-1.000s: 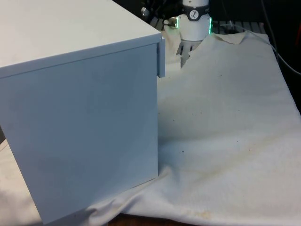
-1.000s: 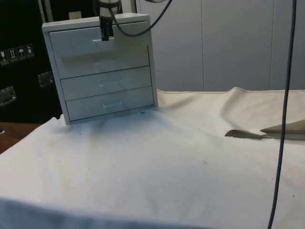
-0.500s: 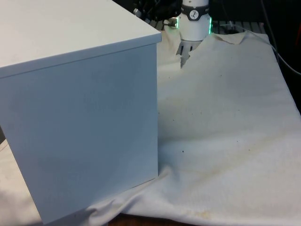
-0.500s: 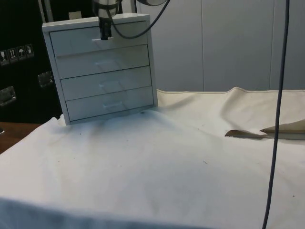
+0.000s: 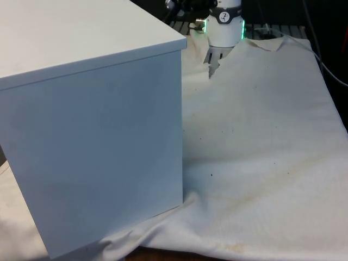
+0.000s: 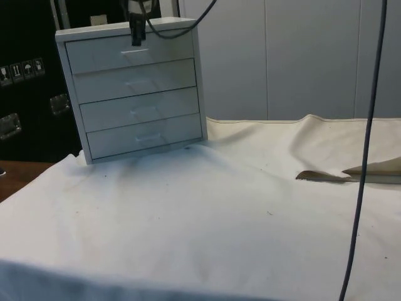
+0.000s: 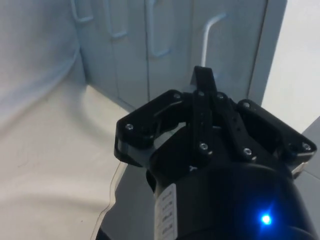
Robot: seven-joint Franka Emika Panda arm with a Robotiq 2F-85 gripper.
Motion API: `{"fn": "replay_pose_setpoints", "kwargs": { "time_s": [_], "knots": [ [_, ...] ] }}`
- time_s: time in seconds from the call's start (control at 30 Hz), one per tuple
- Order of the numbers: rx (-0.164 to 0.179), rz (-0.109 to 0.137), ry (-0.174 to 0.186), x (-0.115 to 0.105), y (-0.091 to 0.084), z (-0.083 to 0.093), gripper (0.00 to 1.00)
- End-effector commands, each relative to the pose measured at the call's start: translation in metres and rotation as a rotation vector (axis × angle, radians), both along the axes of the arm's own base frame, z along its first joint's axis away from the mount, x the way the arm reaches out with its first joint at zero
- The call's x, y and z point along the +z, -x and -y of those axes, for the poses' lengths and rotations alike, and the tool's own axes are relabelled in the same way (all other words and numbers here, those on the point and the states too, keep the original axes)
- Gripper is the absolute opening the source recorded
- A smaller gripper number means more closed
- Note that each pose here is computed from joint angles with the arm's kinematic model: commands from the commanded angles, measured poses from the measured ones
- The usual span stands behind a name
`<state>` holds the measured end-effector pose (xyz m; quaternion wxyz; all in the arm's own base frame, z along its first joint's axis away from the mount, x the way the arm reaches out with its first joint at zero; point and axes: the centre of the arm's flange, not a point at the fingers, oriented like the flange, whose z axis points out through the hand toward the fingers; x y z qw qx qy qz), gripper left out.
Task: Open the drawer, then close it.
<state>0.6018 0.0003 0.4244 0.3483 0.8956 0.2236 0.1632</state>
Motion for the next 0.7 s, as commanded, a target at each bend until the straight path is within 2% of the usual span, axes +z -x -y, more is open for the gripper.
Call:
{"fn": "replay_pose_setpoints", "kwargs": {
  "time_s": [0.0, 0.07, 0.1, 0.3, 0.37, 0.4, 0.63, 0.67],
  "knots": [
    [0.001, 0.006, 0.001, 0.003, 0.006, -0.003, 0.00],
    [0.000, -0.003, -0.008, 0.002, 0.004, -0.003, 0.00],
    [-0.001, 0.005, -0.004, 0.006, 0.010, -0.006, 0.00],
    [-0.006, 0.008, -0.019, 0.012, 0.021, -0.019, 0.00],
    [-0.009, -0.002, -0.031, 0.011, 0.022, -0.022, 0.00],
    [-0.011, 0.008, -0.026, 0.013, 0.026, -0.025, 0.00],
    [-0.020, 0.015, -0.040, 0.017, 0.042, -0.042, 0.00],
    [-0.021, 0.006, -0.047, 0.015, 0.041, -0.041, 0.00]
  ]
}}
